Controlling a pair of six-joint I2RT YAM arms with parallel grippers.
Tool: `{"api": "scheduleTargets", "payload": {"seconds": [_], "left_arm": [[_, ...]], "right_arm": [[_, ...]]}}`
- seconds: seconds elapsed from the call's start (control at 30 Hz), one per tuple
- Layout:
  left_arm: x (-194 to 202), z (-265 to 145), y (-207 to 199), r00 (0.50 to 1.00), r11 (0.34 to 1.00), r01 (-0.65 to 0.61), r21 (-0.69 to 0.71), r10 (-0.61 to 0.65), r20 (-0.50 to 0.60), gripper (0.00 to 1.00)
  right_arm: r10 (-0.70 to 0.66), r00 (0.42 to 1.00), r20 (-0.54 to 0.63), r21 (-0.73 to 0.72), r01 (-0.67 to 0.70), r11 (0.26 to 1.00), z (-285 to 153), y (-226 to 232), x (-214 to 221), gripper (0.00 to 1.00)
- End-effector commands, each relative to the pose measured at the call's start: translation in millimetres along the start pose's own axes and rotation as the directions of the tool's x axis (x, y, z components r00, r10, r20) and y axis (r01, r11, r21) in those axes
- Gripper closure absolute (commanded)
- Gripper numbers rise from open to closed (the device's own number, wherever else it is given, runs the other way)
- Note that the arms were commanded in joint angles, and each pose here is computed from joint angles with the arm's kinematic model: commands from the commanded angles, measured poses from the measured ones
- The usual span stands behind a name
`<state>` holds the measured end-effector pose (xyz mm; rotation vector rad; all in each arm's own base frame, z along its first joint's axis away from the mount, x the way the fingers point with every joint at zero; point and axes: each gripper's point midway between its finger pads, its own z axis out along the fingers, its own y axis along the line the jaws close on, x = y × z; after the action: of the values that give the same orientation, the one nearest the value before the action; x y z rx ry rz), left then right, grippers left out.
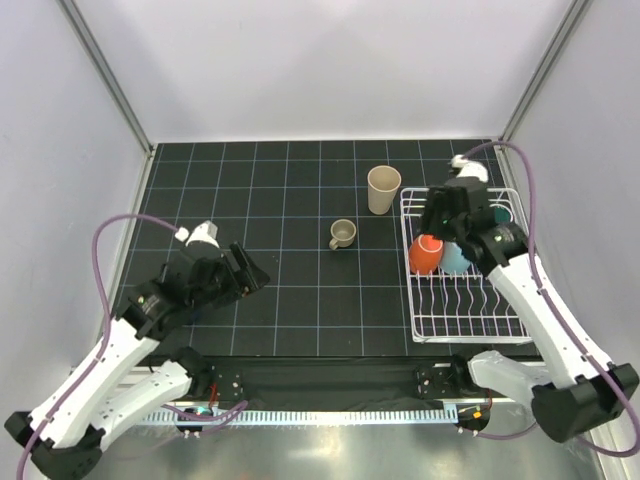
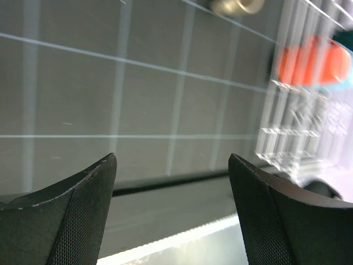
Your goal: Load the cups into the dish rack
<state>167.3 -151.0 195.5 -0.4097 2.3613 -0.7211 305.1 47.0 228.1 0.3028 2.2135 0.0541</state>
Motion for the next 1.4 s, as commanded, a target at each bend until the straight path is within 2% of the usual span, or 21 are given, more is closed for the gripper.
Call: {"api": "scheduleTargets", "payload": {"seconds": [0.0,0.1,0.13,0.23,0.37,0.43,0.5,0.53,0.57,0.63,0.67,0.77,0.9,1.2,1.37], "left_arm": [[-28.2,-8.9,28.8,0.993,0.970,-0.072,-0.231,0.090,0.071,0.21],[-38.5,-6.5,46.3,0.995,0.924,-0.077,-0.374,0.094,0.027,0.21],[-39.6,-4.0,60.4,0.998,0.894,-0.054,-0.445,0.062,0.003,0.21],[-44.8,-2.3,71.5,1.000,0.866,-0.010,-0.500,0.008,-0.006,0.20],[-58.9,-16.5,93.6,0.995,0.810,0.096,-0.578,-0.071,0.066,0.20],[-65.8,-23.4,106.5,0.991,0.776,0.126,-0.618,-0.070,0.113,0.21],[-70.9,-26.7,132.7,0.982,0.724,0.187,-0.663,-0.117,0.149,0.22],[-66.8,-23.4,134.2,0.986,0.731,0.166,-0.662,-0.111,0.124,0.23],[-67.3,-24.2,147.7,0.978,0.702,0.206,-0.681,-0.159,0.133,0.23],[-58.5,-17.8,156.2,0.970,0.709,0.229,-0.667,-0.223,0.095,0.24],[-62.3,-19.6,165.8,0.952,0.687,0.291,-0.666,-0.273,0.135,0.25],[-65.8,-17.6,177.5,0.925,0.661,0.368,-0.654,-0.336,0.181,0.29],[-71.4,-12.1,182.6,0.908,0.647,0.411,-0.643,-0.357,0.221,0.31],[-52.9,14.9,194.3,0.875,0.614,0.453,-0.646,-0.446,0.190,0.40],[-46.6,21.8,203.1,0.862,0.585,0.470,-0.661,-0.465,0.202,0.42]], "right_arm": [[-0.039,0.999,0.008,-0.116,0.040,0.992,-28.3,40.5,11.8,0.39],[-0.127,0.991,-0.036,-0.252,0.114,0.961,-45.0,83.3,43.6,0.39],[-0.159,0.986,-0.051,-0.310,0.136,0.941,-53.3,101.2,57.1,0.39],[-0.229,0.970,-0.077,-0.429,0.175,0.886,-74.2,135.2,85.7,0.39],[-0.276,0.957,-0.090,-0.534,0.187,0.825,-92.6,158.8,114.5,0.39],[-0.291,0.951,-0.101,-0.575,0.183,0.797,-99.2,164.8,123.5,0.39],[-0.309,0.947,-0.087,-0.605,0.197,0.771,-106.8,162.6,125.4,0.38],[-0.310,0.947,-0.087,-0.605,0.197,0.772,-106.8,162.3,125.6,0.38],[-0.311,0.948,-0.065,-0.614,0.208,0.761,-111.3,159.3,121.2,0.38],[-0.307,0.951,-0.035,-0.616,0.221,0.756,-116.4,153.9,114.6,0.37],[-0.306,0.952,-0.012,-0.616,0.234,0.752,-119.5,151.8,109.4,0.36],[-0.293,0.956,0.019,-0.623,0.241,0.744,-131.5,142.9,98.5,0.36],[-0.280,0.958,0.054,-0.626,0.251,0.738,-139.8,130.9,92.6,0.35],[-0.288,0.954,0.084,-0.622,0.276,0.733,-141.1,119.3,94.3,0.34],[-0.290,0.952,0.096,-0.621,0.285,0.730,-141.6,118.8,92.5,0.33]]}}
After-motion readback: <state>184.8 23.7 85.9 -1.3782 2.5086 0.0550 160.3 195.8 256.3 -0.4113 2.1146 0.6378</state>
